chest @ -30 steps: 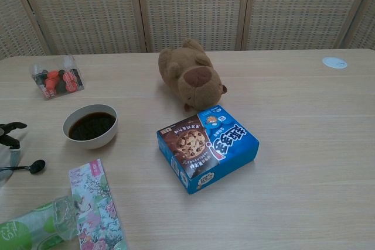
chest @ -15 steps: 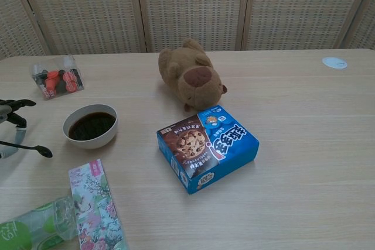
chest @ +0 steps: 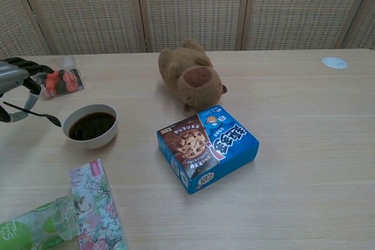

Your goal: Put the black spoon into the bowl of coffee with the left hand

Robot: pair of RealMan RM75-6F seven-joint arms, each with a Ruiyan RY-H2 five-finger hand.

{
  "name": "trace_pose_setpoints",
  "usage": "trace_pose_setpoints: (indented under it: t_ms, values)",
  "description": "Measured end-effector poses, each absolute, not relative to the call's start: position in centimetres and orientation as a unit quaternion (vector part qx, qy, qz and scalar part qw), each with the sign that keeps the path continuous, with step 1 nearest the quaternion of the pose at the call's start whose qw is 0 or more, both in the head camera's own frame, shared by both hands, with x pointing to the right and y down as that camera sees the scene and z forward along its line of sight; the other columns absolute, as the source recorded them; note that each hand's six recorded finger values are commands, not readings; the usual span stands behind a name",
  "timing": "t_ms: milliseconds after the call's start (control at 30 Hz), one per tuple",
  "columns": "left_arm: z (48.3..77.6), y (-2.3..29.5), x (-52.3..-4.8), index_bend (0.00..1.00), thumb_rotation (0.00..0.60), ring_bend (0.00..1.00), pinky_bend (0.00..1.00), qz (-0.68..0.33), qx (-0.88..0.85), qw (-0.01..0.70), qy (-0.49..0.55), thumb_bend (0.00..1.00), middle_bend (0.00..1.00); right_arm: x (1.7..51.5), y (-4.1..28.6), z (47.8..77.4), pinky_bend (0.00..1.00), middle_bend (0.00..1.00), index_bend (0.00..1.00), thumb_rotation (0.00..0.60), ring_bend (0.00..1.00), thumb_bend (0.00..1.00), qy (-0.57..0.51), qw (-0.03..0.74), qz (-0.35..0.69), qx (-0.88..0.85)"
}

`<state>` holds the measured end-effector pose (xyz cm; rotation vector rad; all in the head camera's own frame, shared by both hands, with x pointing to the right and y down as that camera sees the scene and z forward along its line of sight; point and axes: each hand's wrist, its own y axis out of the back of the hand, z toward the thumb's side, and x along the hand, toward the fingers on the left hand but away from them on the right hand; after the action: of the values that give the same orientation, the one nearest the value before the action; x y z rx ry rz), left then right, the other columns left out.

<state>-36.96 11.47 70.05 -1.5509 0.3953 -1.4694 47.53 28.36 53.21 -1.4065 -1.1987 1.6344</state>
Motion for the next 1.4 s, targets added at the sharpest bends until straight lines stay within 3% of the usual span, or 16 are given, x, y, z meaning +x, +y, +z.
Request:
trace_pose_setpoints:
  t_ms: [600, 967, 1400]
  values:
    - [69.3, 8.0, -31.4, 0.67, 0.600, 0.00, 0.00, -0.538, -0.578, 0.612, 0.051, 0.39, 0.08, 47.7, 28.6, 53.2, 0.14, 0.13, 0.21, 0.600, 0.00, 0.26, -0.462, 0.329, 0.624, -0.537]
    - [71.5, 8.9, -27.6, 0.69, 0.600, 0.00, 0.00, -0.492, -0.541, 0.680, -0.042, 0.39, 0.08, 48.0, 28.8, 53.1, 0.14, 0.13, 0.21, 0.600, 0.00, 0.26, -0.466, 0.327, 0.624, -0.535]
    - [72.6, 9.8, -24.7, 0.69, 0.600, 0.00, 0.00, -0.469, -0.532, 0.703, -0.053, 0.39, 0.08, 48.6, 29.2, 53.0, 0.14, 0.13, 0.21, 0.600, 0.00, 0.26, -0.471, 0.323, 0.627, -0.530]
